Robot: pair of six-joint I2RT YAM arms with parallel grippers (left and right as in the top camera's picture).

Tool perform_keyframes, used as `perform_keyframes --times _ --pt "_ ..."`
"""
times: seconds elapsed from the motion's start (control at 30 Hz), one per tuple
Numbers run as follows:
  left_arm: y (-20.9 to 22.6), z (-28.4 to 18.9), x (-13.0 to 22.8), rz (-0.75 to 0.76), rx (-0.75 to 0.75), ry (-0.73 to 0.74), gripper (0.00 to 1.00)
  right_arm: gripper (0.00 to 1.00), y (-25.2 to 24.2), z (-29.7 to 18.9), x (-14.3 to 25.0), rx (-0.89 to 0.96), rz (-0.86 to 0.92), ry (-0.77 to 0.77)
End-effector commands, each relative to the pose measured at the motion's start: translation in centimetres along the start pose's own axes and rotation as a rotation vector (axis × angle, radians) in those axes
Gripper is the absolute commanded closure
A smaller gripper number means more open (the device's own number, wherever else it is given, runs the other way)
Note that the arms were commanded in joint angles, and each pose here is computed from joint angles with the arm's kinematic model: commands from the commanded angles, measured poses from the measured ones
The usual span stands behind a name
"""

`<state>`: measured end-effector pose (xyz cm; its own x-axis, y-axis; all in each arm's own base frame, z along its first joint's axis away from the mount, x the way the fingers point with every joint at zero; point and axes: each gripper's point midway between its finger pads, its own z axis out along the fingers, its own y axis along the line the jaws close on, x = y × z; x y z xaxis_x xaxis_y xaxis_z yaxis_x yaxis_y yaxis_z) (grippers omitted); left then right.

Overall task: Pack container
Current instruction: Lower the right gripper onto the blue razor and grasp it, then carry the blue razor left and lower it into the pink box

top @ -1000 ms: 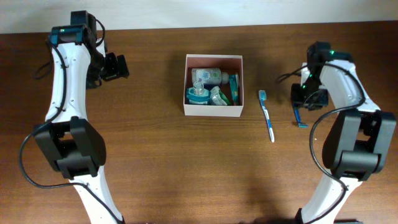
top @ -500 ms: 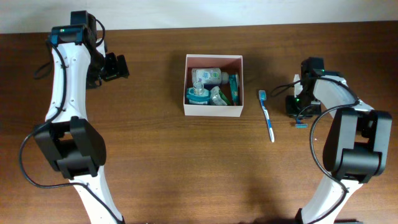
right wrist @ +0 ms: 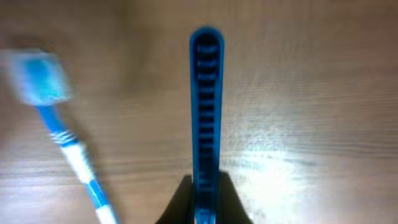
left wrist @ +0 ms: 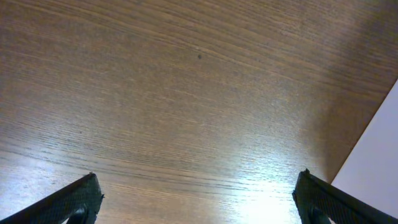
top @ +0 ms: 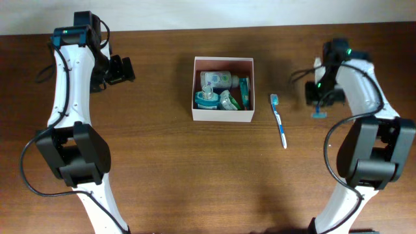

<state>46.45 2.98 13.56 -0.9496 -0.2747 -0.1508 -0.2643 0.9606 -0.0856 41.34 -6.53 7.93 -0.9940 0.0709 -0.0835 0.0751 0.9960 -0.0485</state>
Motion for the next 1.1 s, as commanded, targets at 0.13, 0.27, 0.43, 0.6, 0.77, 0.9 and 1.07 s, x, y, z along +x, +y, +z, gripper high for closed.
perform_keyframes --times 0.13,0.27,0.43,0.6,0.77,0.9,1.07 --pt "-0.2 -1.6 -0.4 0.002 0.015 -0.039 0.01 0.96 8.1 -7.8 -4.4 -0.179 -0.082 -0.18" --pt "-0.2 -1.6 -0.4 0.002 0.015 -0.039 0.01 0.96 11.9 -8.1 -4.0 -0.208 -0.119 -0.179" --pt "-0.2 -1.6 -0.4 0.002 0.015 -0.039 0.01 0.96 16.7 -8.5 -3.0 -0.226 -0.225 -0.18" --pt "-0.2 -1.6 -0.4 0.002 0.015 -0.038 0.01 0.96 20.8 -8.9 -2.2 -0.242 -0.316 -0.203" --pt "-0.2 -1.6 -0.4 0.002 0.015 -0.039 0.0 0.96 24.1 -9.1 -2.2 -0.258 -0.382 -0.252" --pt "-0.2 -1.6 -0.4 0.002 0.015 -0.039 0.01 0.96 25.3 -8.7 -2.1 -0.264 -0.405 -0.259" --pt "-0.2 -1.6 -0.4 0.002 0.015 -0.039 0.01 0.96 25.5 -6.8 -2.3 -0.257 -0.405 -0.224"
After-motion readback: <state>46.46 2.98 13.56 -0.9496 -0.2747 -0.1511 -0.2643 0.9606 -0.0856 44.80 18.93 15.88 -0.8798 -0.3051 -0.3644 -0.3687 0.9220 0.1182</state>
